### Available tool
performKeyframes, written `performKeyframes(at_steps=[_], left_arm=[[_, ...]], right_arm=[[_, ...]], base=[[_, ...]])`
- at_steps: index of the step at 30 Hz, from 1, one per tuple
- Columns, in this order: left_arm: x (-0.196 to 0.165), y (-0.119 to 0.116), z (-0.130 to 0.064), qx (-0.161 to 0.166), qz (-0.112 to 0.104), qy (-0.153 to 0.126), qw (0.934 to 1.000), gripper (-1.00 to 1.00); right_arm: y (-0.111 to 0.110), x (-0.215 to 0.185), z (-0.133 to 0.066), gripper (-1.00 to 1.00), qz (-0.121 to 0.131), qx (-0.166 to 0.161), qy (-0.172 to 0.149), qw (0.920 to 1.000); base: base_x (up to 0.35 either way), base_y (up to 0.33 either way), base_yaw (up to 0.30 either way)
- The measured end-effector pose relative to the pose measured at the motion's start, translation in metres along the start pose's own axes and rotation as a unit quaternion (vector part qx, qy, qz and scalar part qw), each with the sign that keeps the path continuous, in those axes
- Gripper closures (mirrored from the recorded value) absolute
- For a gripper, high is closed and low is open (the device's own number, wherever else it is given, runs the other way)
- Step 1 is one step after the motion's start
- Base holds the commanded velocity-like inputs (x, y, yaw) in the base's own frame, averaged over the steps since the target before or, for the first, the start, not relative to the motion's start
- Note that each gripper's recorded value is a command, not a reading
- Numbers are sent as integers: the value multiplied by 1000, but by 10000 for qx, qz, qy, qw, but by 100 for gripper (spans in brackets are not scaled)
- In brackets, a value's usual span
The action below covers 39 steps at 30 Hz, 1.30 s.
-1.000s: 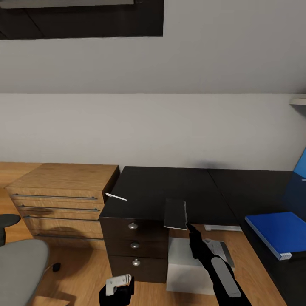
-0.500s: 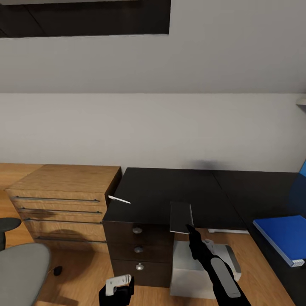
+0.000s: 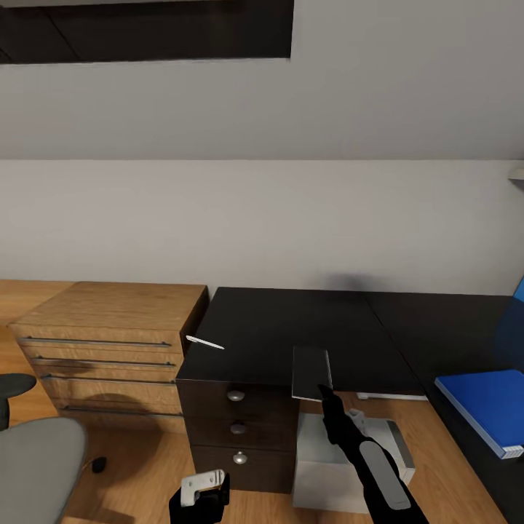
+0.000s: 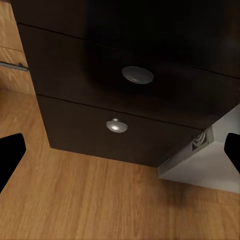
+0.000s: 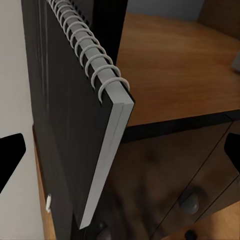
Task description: In the bedroom, organize the workspace by keeping the computer under the desk, ensuring the monitor is on the desk, placing the keyboard on the desk next to the monitor, placing the mouse on the desk next to the keyboard, moving the folder from the swivel chair onto the desk next to the mouse, stacking the notebook on top of the folder with the pen on top of the notebook, and positioning the swivel chair next to the desk.
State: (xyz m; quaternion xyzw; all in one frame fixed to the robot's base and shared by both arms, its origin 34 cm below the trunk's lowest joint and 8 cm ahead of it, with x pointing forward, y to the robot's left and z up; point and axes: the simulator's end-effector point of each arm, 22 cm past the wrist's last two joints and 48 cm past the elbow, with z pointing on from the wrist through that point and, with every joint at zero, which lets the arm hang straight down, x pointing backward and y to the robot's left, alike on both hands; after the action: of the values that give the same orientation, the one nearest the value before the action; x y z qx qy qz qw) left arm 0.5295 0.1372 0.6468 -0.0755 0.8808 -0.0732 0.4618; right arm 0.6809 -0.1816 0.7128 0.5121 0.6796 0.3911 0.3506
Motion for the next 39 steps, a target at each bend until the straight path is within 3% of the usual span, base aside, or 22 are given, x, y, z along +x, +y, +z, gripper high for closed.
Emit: performKeyframes(at_steps=[33, 34, 39], left_arm=[[4, 9, 2, -100, 56, 28, 9999, -100], [4, 9, 2, -100, 56, 28, 9999, -100], [6, 12, 3, -136, 80, 41, 9999, -100]], right_arm=[[1, -1, 0, -100, -51, -6, -9, 10000], [1, -1, 0, 100, -51, -6, -9, 10000], [1, -4, 0, 100, -45, -9, -82, 10000]], base=[[22, 0, 0], [21, 0, 0], [10, 0, 0]])
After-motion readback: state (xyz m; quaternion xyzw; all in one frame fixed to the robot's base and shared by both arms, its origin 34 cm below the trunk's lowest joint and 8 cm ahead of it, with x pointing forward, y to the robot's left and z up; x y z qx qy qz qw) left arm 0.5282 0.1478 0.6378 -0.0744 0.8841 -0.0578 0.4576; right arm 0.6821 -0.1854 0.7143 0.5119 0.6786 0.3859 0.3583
